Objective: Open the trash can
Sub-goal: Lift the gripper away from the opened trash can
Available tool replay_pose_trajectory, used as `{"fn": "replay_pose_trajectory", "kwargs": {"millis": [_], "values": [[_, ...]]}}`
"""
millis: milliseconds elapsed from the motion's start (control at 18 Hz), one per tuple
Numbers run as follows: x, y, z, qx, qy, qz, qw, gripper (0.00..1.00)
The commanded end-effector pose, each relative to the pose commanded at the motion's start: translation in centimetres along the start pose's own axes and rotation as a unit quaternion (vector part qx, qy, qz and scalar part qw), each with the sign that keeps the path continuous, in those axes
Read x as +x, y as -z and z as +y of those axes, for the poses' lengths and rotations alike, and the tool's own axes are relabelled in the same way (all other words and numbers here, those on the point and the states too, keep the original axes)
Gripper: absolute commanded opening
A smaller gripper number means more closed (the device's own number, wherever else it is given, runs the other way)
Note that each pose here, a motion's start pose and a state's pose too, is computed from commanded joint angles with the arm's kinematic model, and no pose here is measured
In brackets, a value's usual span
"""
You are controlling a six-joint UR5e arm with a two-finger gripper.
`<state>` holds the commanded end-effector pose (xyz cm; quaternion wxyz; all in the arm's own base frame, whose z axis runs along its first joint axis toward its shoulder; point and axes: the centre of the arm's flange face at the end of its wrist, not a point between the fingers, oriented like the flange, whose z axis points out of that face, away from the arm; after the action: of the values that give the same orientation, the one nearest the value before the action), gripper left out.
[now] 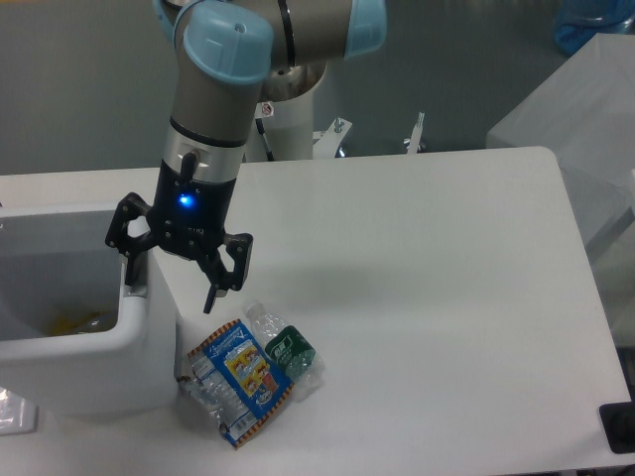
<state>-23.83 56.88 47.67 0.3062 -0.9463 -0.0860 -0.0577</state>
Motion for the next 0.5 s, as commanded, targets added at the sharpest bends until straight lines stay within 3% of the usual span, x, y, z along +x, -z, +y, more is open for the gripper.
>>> {"fn": "replay_pose_trajectory", "kwargs": {"millis": [333, 500], "values": [[-4.5, 6.9, -3.6, 0.059, 0.002, -0.052, 0.9969, 1.00], [-7.1, 9.3, -3.8, 0.071, 0.018, -0.074, 0.9946, 1.00]]}}
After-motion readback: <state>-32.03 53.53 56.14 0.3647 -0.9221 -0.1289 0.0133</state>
